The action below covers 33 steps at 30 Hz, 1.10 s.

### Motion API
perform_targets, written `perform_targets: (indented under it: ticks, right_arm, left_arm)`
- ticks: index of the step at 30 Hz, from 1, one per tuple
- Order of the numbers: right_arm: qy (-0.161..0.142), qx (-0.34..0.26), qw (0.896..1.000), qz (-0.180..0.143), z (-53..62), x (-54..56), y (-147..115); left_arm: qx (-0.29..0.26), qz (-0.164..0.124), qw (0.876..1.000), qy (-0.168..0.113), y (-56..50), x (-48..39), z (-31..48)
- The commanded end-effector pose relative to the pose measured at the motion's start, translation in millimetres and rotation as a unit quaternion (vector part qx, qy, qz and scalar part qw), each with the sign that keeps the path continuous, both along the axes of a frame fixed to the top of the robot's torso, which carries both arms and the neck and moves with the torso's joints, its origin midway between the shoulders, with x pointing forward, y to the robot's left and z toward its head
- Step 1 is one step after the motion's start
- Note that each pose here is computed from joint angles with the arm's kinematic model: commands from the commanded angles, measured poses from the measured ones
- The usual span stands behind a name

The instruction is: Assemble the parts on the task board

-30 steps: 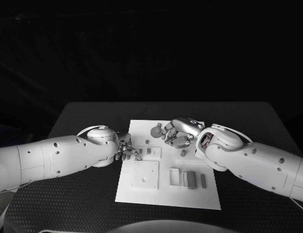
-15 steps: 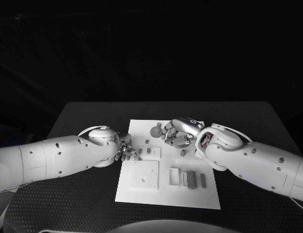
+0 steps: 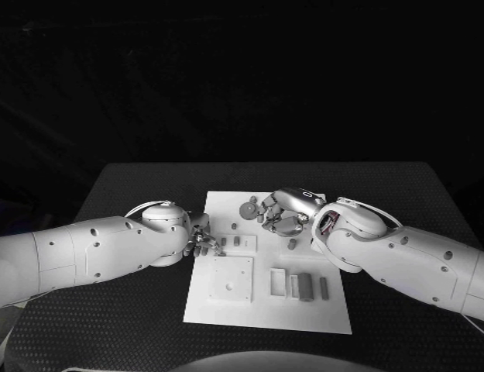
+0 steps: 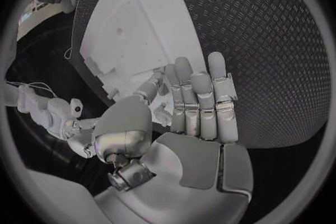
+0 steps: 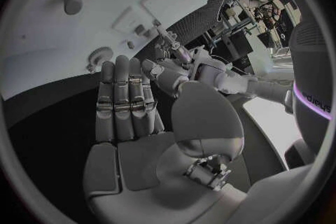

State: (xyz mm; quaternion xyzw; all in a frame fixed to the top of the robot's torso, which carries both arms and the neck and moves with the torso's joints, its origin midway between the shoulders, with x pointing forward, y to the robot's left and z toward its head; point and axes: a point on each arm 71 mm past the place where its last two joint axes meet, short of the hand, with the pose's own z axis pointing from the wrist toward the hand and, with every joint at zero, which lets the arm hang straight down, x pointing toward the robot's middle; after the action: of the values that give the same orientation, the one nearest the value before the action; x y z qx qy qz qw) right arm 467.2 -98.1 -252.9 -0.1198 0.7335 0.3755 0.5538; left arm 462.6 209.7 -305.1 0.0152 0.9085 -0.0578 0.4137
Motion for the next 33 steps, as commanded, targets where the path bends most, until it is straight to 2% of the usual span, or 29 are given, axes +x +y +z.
perform_targets:
  ticks: [1, 17, 33]
  right_arm:
    - [0.001, -0.005, 1.0, 0.004, -0.6, -0.2, 0.0]
    - [0.002, -0.005, 1.0, 0.005, -0.8, -0.3, 1.5]
    - [0.002, -0.005, 1.0, 0.004, -0.9, 0.1, 0.9]
  left_arm:
    - [0.005, -0.005, 1.0, 0.005, 1.6, -0.2, -0.6]
    - [0.009, -0.003, 1.0, 0.009, 6.7, 0.7, -1.7]
    - [0.009, 0.014, 1.0, 0.002, 24.5, -0.7, -1.5]
